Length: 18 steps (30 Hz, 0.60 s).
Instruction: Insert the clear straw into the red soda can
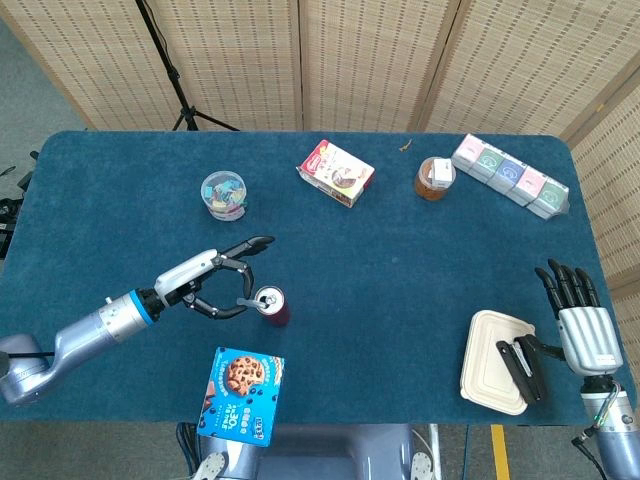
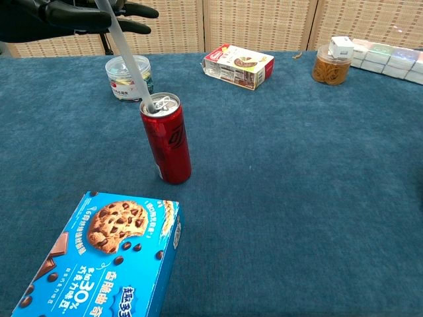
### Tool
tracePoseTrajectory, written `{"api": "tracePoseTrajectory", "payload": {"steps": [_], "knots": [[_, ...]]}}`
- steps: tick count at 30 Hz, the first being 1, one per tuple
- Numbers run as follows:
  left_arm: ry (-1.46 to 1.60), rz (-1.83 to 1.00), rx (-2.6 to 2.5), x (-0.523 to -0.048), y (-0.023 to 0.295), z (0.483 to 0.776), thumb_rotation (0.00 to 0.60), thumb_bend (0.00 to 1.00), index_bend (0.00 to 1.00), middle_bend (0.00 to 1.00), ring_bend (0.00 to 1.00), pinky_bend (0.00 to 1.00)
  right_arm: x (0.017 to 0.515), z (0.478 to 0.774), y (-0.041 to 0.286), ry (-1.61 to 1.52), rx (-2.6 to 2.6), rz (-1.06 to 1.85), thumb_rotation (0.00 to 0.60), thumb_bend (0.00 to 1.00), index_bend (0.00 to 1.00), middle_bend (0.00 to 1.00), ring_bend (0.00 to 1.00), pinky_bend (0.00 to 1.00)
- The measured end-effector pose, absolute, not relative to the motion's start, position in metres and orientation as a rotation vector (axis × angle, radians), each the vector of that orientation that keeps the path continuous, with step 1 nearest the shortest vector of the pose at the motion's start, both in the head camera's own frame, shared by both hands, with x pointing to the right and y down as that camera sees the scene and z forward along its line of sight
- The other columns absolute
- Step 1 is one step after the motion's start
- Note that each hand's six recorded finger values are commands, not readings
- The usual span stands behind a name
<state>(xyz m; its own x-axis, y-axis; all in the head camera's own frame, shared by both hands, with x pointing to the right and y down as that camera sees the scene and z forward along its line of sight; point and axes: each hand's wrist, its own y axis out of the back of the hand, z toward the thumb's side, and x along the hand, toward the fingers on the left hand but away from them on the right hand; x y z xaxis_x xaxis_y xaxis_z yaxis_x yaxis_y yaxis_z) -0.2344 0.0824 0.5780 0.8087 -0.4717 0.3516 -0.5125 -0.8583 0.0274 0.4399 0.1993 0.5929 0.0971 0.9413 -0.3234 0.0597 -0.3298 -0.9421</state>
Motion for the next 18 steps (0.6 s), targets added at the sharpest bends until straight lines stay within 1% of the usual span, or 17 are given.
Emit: {"api": "tracePoseTrajectory", "payload": {"steps": [18], "knots": [[-0.793, 0.555, 2.861, -0.225, 0.084, 0.597, 0.600, 0.35, 0.57, 0.00, 0.00, 0.00, 0.442, 0.596, 0.200, -1.023, -1.565, 1.361, 0.600, 0.00, 0.00, 0.00, 0.00, 0.00]]}}
